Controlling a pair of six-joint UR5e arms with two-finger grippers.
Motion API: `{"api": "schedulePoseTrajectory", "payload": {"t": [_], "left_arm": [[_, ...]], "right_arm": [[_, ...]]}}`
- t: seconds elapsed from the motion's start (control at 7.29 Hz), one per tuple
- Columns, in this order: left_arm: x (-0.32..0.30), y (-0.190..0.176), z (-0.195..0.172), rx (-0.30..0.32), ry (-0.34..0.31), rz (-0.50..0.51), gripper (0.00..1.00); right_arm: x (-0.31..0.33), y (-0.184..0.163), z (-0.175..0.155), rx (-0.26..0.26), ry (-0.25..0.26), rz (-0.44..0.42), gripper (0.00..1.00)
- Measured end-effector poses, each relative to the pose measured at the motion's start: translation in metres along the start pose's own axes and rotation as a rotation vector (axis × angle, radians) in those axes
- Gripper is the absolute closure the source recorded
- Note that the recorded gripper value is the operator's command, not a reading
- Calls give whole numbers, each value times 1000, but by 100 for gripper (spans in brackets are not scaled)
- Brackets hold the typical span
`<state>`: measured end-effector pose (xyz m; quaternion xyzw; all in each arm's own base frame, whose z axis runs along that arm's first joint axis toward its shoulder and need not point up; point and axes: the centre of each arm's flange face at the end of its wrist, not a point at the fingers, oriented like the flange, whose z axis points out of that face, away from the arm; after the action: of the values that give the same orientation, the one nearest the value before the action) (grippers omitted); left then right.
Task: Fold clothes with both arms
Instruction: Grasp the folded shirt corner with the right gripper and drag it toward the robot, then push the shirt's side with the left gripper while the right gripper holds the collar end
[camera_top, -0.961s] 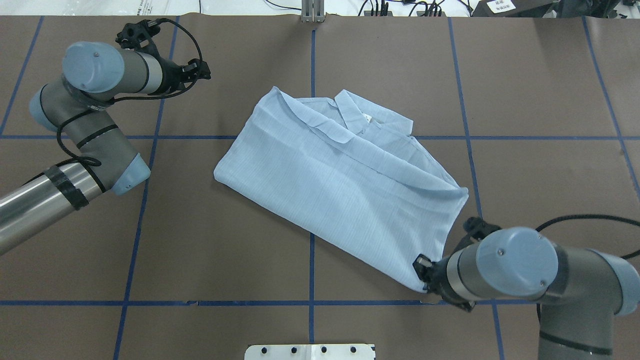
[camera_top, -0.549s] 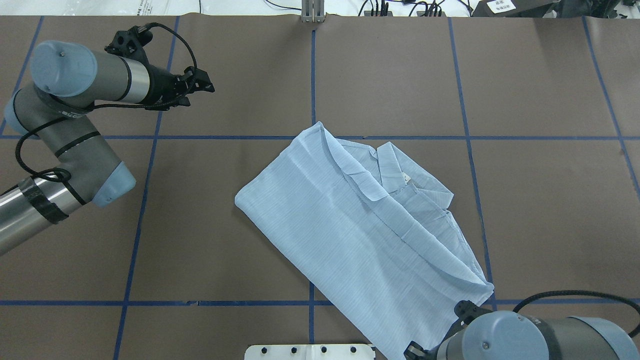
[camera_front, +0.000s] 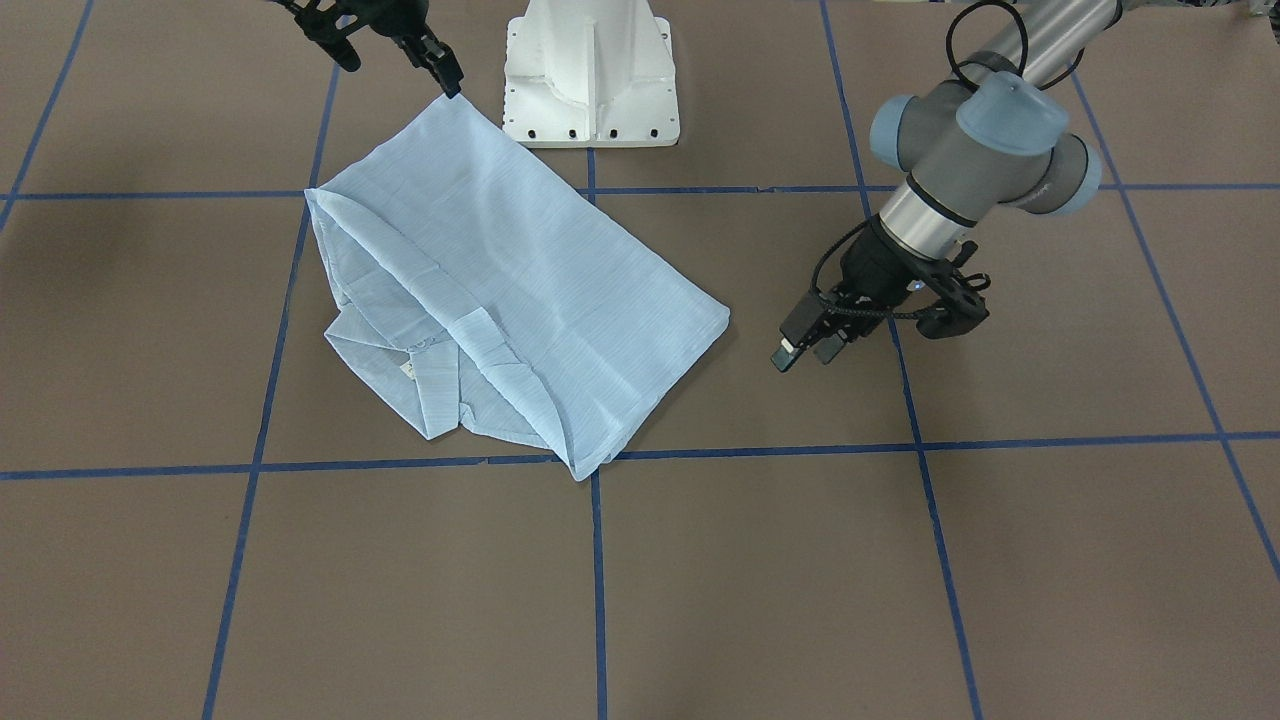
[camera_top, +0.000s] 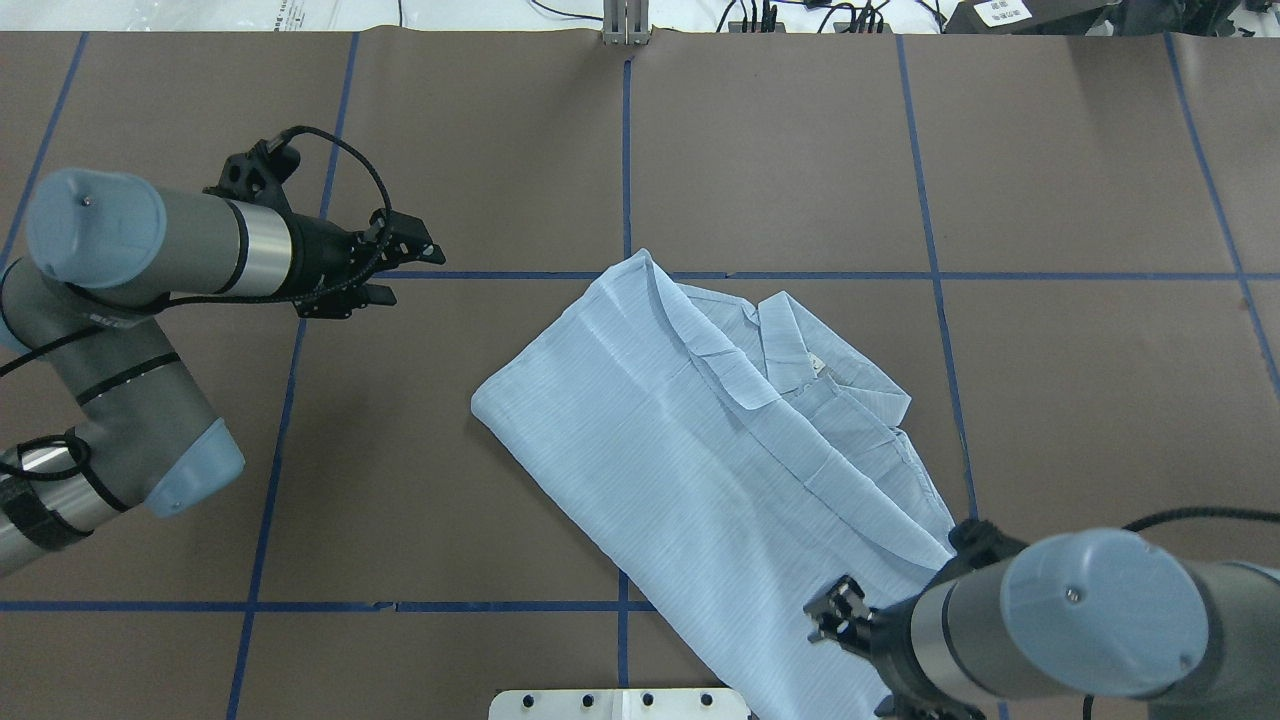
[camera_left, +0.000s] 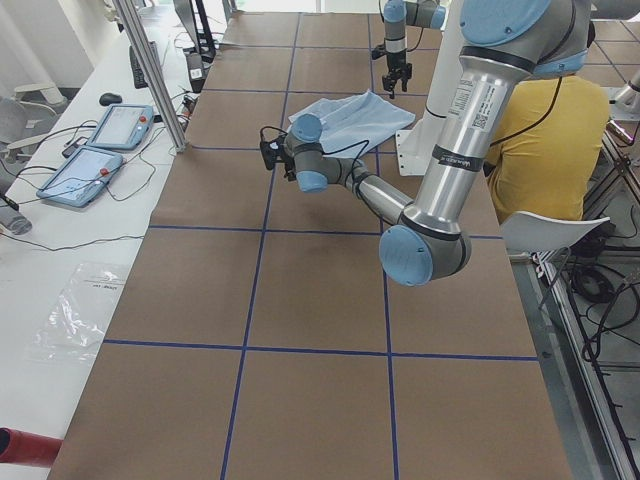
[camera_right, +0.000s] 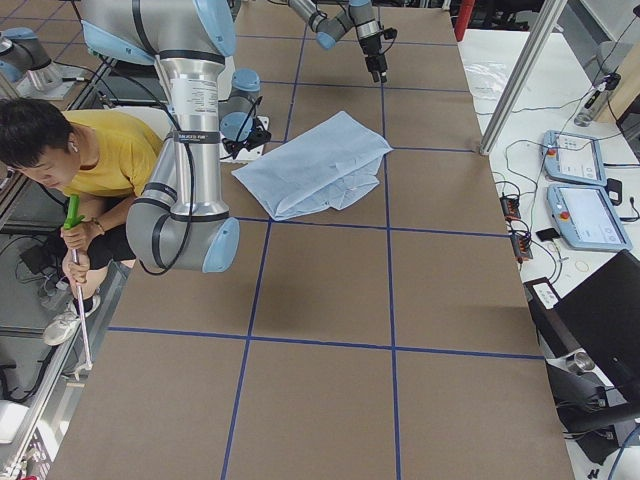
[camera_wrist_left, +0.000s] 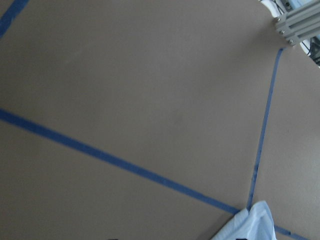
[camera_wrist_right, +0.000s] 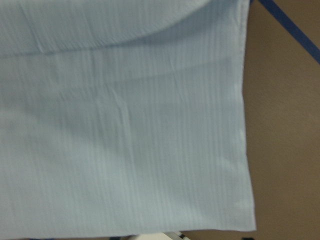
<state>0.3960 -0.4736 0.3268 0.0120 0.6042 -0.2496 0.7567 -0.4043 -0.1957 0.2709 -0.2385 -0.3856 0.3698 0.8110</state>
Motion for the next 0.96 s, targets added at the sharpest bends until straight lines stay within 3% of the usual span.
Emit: {"api": "schedulePoseTrajectory", "payload": {"t": [0.27, 0.55, 0.69, 0.82, 0.96], "left_arm": [[-12, 53, 19, -37, -17, -81, 16], [-10, 100, 49, -28, -69, -113, 17], [-7, 122, 65, -26, -101, -110, 24], [-9, 136, 76, -26, -124, -105, 35], [-12, 142, 83, -20, -136, -102, 88]], "right_arm": [[-67, -64, -32, 86, -137, 95, 0], [-113, -109, -42, 143, -179, 75, 0], [-122, -120, -40, 161, -181, 58, 0], [-126, -125, -39, 170, -180, 51, 0], [-128, -128, -37, 176, -176, 50, 0]]}}
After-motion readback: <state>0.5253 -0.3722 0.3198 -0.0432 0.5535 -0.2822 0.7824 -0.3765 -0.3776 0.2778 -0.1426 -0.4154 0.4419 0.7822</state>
